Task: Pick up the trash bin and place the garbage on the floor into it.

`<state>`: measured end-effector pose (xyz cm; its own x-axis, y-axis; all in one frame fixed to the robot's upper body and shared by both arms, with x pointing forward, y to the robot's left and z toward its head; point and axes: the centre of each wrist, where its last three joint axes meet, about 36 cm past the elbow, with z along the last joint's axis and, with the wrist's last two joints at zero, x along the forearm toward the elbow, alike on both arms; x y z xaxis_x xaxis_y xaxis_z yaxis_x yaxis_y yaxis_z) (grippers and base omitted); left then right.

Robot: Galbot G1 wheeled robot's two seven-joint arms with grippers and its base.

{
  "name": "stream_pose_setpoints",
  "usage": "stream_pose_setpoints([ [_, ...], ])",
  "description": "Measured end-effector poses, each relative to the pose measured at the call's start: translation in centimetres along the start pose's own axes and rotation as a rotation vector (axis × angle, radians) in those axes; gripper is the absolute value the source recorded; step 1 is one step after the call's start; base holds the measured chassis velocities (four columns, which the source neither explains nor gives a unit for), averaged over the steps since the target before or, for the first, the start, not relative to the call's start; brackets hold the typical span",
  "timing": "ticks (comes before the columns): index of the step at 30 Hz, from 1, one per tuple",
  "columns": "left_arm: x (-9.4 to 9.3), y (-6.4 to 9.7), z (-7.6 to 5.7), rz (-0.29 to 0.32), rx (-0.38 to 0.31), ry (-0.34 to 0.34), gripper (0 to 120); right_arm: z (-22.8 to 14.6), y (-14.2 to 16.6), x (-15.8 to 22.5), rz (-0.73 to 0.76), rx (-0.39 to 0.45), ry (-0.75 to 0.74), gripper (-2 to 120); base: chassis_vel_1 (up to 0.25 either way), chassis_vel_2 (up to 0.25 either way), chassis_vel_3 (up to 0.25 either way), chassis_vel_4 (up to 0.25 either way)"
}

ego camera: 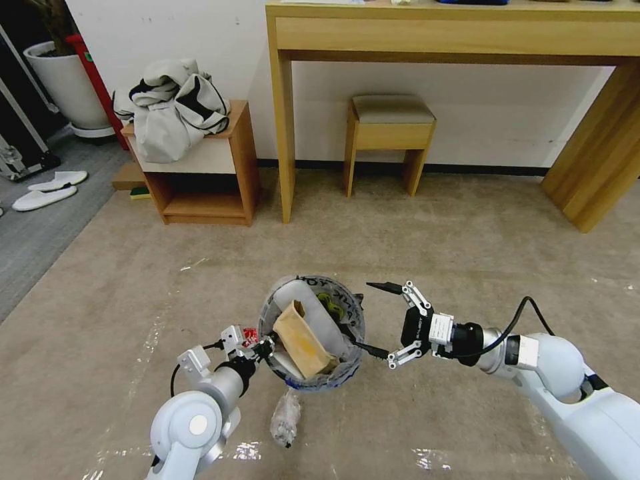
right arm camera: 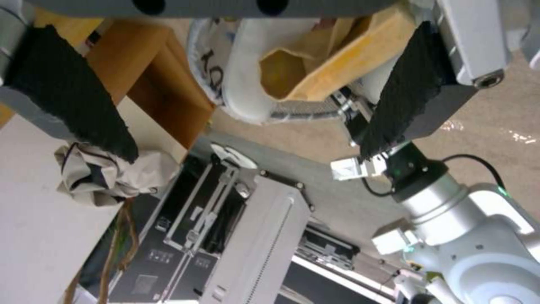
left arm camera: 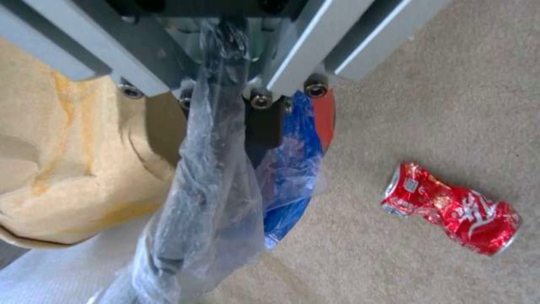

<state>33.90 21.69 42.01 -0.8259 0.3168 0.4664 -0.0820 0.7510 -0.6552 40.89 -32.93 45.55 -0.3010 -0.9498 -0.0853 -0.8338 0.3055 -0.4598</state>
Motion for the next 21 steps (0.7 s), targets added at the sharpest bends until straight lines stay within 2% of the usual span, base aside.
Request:
stream_pose_setpoints([
  [15,0.9,0.8,-0.2,-0.032,0.001,-0.031,0,0.6,-0.3,0.0,0.059,-0.004,0.002,100,0.0,0.0,0.0,0.0],
  [21,1.1,1.2,-0.4,-0.053,-0.009,-0.051,0,1.4,0.2,0.4,0.116,-0.031,0.019,100,0.0,0.0,0.0,0.0],
])
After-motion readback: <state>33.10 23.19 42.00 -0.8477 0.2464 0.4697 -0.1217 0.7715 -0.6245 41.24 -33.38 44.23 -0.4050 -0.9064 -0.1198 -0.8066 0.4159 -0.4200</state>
